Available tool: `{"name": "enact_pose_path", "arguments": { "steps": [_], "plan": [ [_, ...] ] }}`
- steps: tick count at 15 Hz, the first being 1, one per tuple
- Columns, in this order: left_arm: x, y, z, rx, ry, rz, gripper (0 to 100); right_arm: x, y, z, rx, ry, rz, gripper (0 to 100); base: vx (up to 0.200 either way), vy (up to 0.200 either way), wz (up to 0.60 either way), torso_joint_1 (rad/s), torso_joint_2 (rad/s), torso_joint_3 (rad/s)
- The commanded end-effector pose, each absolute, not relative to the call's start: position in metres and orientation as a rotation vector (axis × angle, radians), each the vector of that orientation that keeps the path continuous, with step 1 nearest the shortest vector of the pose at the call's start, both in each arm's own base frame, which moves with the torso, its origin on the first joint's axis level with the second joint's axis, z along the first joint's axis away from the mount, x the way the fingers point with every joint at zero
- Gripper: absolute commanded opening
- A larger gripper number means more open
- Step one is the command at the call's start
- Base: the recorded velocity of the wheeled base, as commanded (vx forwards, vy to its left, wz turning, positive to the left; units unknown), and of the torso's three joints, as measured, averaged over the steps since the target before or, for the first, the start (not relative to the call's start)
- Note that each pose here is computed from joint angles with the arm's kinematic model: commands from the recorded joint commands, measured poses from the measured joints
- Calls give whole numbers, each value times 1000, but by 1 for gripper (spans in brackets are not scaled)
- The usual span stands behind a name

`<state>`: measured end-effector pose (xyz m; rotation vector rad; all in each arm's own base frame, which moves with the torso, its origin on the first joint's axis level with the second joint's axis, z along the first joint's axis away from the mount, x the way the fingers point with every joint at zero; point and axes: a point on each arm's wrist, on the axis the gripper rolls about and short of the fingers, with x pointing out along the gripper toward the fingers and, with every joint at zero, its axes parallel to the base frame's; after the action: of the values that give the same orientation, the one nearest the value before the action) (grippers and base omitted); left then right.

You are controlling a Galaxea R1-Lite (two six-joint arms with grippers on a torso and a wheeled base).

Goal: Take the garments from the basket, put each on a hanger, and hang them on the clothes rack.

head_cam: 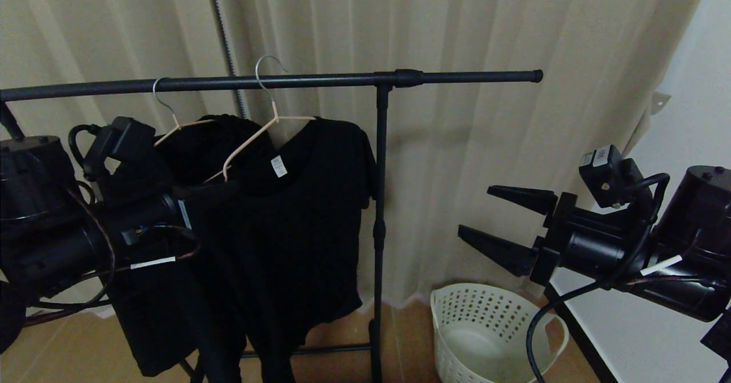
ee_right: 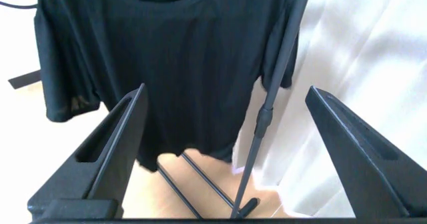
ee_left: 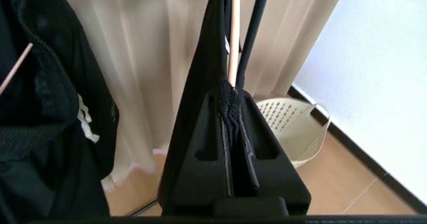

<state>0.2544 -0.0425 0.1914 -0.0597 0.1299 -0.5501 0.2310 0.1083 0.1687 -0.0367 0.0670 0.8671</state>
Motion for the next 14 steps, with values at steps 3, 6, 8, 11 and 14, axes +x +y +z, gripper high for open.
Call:
{"name": "enact_pose_path", "arguments": {
  "steps": [3, 6, 8, 11, 14],
  "plan": [
    [274, -45, 176, -70, 108, -551, 0, 231, 109, 169, -37, 65, 869, 100, 0, 0, 0, 0, 0, 0],
    [284, -48, 163, -72, 125, -555, 0, 233, 109, 167, -37, 75, 866, 100, 0, 0, 0, 0, 0, 0],
    [300, -53, 153, -72, 131, -519, 0, 233, 109, 165, -37, 81, 866, 100, 0, 0, 0, 0, 0, 0],
    [316, -65, 143, -79, 93, -497, 0, 233, 109, 165, -38, 82, 867, 100, 0, 0, 0, 0, 0, 0],
    [321, -69, 140, -107, 37, -508, 0, 235, 110, 161, -38, 95, 867, 100, 0, 0, 0, 0, 0, 0]
  ]
}}
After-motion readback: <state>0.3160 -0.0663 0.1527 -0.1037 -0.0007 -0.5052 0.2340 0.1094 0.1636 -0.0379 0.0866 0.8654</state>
